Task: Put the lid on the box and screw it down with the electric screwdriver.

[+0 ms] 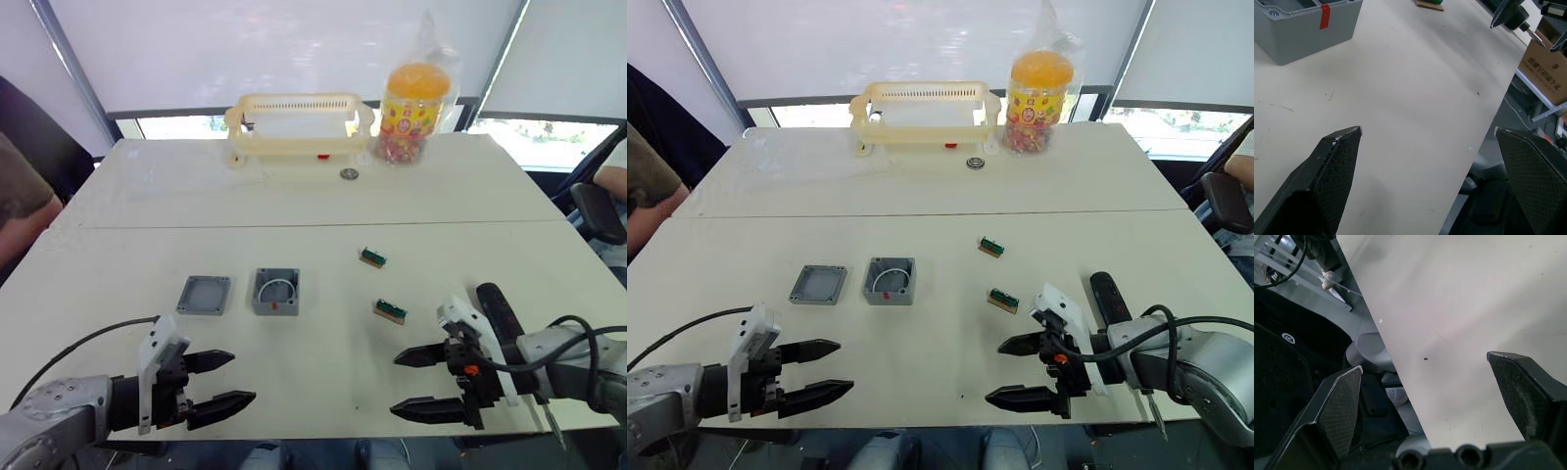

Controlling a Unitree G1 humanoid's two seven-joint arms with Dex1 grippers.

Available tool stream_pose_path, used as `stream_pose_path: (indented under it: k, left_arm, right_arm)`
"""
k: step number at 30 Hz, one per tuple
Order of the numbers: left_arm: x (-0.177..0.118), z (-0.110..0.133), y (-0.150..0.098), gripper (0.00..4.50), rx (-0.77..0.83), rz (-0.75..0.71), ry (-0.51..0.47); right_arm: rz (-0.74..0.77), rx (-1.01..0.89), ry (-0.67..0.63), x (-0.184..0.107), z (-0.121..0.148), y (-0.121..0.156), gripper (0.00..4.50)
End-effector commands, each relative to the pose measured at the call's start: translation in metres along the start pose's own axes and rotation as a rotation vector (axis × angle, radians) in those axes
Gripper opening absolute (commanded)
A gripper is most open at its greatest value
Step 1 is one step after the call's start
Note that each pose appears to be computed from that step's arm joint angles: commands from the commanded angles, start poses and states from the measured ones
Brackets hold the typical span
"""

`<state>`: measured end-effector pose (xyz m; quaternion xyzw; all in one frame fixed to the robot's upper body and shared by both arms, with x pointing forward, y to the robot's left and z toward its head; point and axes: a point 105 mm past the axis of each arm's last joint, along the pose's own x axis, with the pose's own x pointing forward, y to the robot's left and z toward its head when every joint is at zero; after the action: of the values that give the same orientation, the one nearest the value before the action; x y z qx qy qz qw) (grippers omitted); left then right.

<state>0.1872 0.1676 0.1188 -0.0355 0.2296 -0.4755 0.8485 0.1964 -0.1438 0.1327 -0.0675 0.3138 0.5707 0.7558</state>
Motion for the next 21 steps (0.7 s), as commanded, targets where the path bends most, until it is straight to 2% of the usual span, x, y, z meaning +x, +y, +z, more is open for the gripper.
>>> stream_pose_path:
  k: [1,5,16,21]
  left_arm:
    - [0.001,0.002,-0.003,4.49,0.002,-0.009,-0.013]
    - [0.003,0.001,-0.003,4.49,0.020,-0.006,-0.001]
    - [0.002,0.010,0.002,4.49,0.019,0.010,-0.048]
    - [-0.002,0.010,0.016,4.49,0.076,0.107,-0.016]
  right_arm:
    - [0.011,-0.034,-0.012,0.001,0.005,0.003,4.50]
    - [-0.006,-0.048,-0.014,0.001,0.006,0.001,4.50]
    - [0.005,-0.048,-0.059,0.003,0.016,0.000,4.50]
    - [-0.034,-0.072,-0.043,0.002,0.017,-0.006,4.50]
